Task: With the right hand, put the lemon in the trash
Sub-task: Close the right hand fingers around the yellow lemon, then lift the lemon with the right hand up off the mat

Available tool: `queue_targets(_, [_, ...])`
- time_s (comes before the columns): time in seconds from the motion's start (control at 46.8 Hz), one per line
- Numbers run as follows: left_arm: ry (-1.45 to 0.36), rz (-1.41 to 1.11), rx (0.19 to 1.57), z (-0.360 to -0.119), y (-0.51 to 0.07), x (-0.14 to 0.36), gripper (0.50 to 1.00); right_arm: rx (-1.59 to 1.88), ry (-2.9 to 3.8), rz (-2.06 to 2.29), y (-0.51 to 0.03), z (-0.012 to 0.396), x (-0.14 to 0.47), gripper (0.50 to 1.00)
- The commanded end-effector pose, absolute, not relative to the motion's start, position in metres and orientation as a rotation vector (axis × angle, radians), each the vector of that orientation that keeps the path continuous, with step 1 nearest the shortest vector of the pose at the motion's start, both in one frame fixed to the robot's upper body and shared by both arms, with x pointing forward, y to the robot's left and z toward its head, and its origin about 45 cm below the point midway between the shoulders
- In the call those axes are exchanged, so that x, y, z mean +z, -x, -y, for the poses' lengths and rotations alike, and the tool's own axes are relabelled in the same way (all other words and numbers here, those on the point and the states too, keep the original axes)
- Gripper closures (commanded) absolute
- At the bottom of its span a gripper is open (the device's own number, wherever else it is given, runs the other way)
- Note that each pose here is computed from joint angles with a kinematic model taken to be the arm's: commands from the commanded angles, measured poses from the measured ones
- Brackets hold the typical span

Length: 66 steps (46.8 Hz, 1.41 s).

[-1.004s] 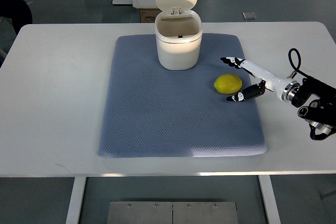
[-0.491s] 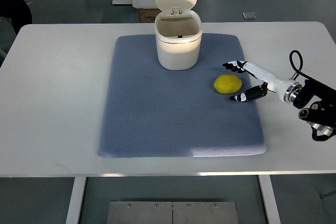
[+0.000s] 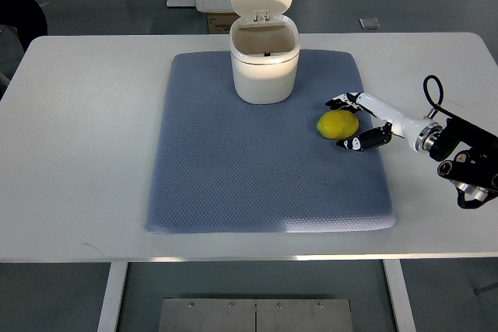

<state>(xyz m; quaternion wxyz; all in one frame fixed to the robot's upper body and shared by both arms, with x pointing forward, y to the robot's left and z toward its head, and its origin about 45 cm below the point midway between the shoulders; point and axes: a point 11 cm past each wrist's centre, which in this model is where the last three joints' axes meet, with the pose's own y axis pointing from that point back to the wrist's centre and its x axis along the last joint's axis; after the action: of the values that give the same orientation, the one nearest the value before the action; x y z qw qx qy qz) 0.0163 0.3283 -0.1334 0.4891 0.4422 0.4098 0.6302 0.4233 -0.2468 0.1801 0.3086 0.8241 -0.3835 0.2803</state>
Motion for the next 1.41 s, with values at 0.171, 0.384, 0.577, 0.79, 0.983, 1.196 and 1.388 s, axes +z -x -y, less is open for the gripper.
queue_targets(0.171, [-1.075,-0.996,1.531,-0.328,-0.016,-0.133,0.500,0.740,-2.183,1.011,-0.423,0.245,0.180,0.852])
queue_targets(0.384, [-1.075,-0.996,1.531,-0.328,-0.016,-0.133,0.500,0.744,-2.183,0.995,-0.421,0.246,0.178,1.000])
queue_targets(0.577, [-1.075,-0.996,1.531,-0.328,-0.016,-0.133,0.500,0.724,-2.184,1.072,-0.431,0.249,0.192,1.000])
queue_targets(0.79, [-1.075,-0.996,1.531,-0.328,-0.016,-0.133,0.500,0.689,-2.174,1.160,-0.436,0.263,0.201,1.000])
queue_targets(0.983, [-1.075,-0.996,1.531,-0.328,-0.016,-0.133,0.500,0.684,-2.134,1.221,-0.437,0.291,0.210,1.000])
queue_targets(1.196, [-1.075,-0.996,1.531,-0.328,-0.016,-0.133,0.500,0.706,-2.079,1.340,-0.443,0.339,0.242,1.000])
queue_targets(1.388, [-1.075,-0.996,1.531,-0.328,-0.016,-0.133,0.500,0.695,-2.089,1.452,-0.453,0.374,0.287,1.000])
